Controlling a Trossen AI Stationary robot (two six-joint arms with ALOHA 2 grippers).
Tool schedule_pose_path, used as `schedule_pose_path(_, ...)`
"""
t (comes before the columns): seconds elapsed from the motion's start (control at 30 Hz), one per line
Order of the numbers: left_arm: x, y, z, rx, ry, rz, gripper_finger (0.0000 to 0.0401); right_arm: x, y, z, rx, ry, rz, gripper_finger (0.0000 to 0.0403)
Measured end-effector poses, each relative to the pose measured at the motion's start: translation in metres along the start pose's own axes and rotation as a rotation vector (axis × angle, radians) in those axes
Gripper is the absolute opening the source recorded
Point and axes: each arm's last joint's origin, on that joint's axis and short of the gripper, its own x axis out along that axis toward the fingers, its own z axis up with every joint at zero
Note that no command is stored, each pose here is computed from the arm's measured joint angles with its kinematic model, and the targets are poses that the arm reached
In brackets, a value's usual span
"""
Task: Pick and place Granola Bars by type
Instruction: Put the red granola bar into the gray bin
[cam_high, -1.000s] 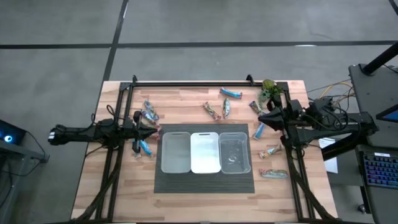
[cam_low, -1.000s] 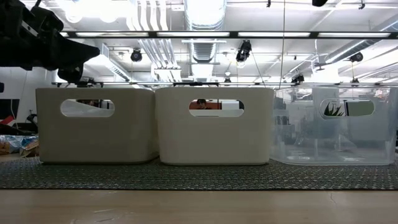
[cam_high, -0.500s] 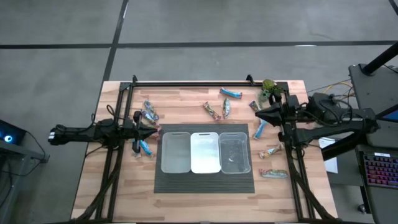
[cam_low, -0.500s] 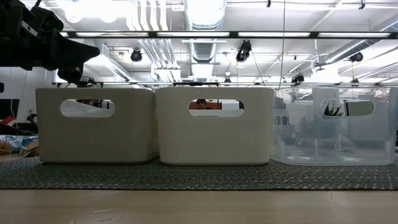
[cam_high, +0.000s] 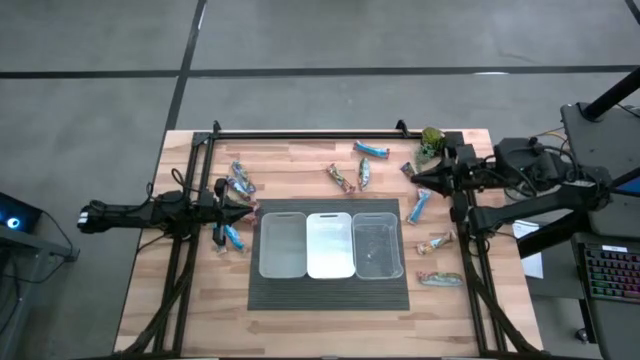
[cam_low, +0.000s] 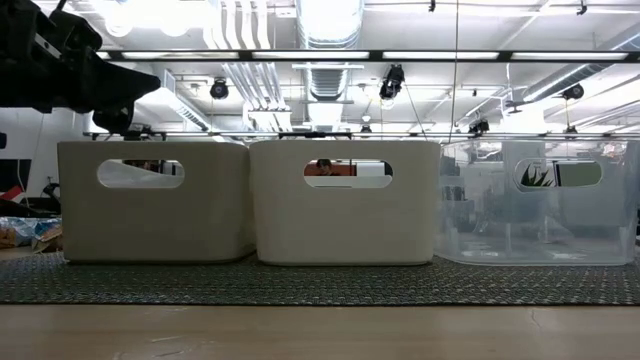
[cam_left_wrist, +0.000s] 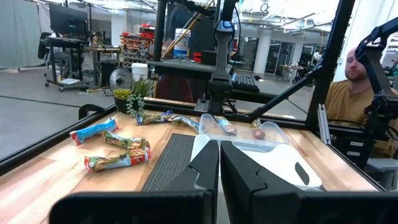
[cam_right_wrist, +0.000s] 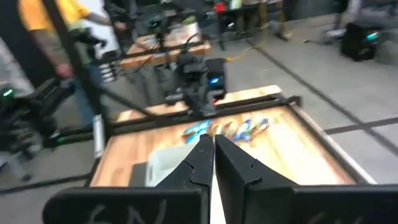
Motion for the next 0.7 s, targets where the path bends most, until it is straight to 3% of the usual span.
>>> schedule_pose_path(0.23,0.000,0.000,0.000,0.000,0.000,0.000,0.0000,0.012,-0.006,0.005,-0.010,0.097,-0.162,0.0008)
schedule_pose_path(0.7,0.000,0.000,0.000,0.000,0.000,0.000,0.0000,0.056,-0.027,0.011,0.090,0.174,-0.273,0.0008)
